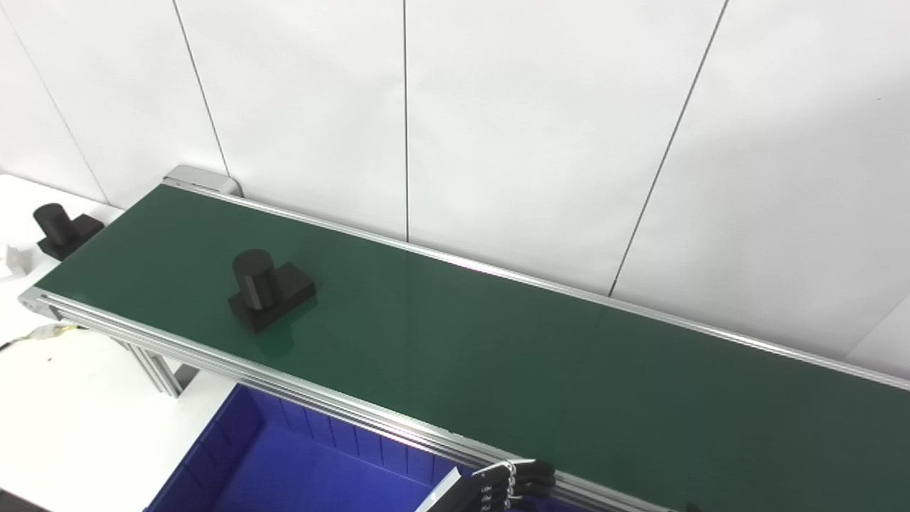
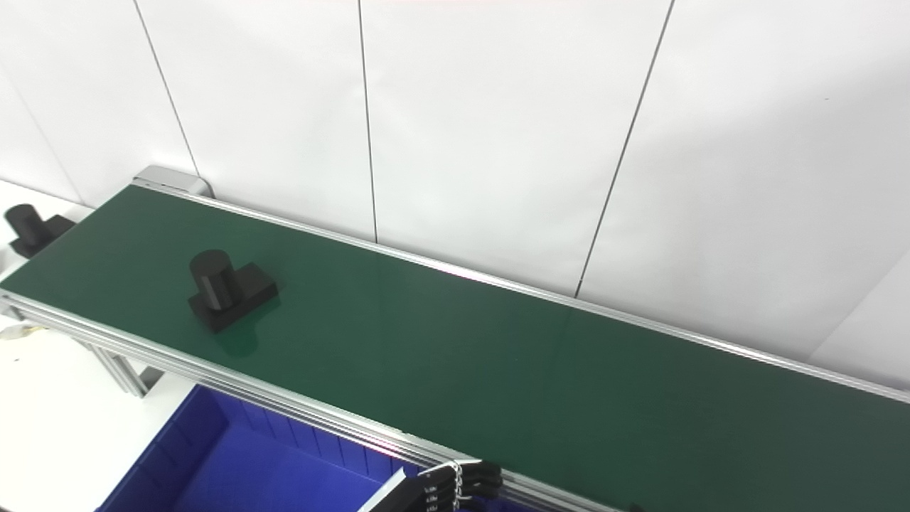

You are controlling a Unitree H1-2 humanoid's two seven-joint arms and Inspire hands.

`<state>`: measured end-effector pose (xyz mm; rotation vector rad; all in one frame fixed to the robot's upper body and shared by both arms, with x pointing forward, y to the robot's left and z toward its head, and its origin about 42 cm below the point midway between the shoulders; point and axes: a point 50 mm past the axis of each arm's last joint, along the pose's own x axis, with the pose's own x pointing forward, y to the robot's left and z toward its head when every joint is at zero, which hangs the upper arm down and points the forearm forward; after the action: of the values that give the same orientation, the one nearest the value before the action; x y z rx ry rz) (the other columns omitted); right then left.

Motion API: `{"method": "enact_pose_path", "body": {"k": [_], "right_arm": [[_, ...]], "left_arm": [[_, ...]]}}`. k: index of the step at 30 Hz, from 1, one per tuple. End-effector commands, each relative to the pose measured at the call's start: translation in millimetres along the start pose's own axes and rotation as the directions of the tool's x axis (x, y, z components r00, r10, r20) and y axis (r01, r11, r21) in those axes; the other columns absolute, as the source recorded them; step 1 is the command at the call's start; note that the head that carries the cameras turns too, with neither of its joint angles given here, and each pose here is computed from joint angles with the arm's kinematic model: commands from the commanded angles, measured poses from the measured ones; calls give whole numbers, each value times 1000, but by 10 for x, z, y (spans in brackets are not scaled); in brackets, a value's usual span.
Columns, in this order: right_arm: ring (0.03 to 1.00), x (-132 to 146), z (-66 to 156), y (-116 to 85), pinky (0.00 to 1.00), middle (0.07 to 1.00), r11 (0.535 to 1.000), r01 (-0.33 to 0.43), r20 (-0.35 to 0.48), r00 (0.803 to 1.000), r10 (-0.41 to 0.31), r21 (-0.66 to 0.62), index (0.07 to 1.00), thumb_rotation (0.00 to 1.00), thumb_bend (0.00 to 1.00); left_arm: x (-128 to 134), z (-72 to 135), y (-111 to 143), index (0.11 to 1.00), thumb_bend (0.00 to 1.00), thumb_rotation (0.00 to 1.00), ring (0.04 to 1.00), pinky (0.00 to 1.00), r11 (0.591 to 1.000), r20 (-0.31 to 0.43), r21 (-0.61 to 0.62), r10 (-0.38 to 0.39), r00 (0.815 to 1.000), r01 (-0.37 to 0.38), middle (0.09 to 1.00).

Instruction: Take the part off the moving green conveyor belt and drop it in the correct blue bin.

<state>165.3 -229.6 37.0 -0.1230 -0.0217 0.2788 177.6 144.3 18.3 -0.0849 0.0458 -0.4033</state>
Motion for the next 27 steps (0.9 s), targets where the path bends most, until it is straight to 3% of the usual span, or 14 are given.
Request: {"method": "enact_pose_path", "body": {"k": [1,13,27], "right_arm": [[866,35,167,-37,817,907,1000,-4,99,995,6,-20,974,897,699],[837,236,724,-130,752,864,997,2,254,967,19,-81,928,871,615],[832,639,1240,-325,720,865,991,15,397,917,39,-130,916,910,699]], "left_arm": [[95,108,-27,804,1000,363,801,758,1000,59,11,-3,998,3,817],[141,95,-35,805,1000,359,802,761,1000,56,16,-5,998,4,817],[185,82,-12,809,1000,365,804,755,1000,56,22,-8,998,7,822]]}}
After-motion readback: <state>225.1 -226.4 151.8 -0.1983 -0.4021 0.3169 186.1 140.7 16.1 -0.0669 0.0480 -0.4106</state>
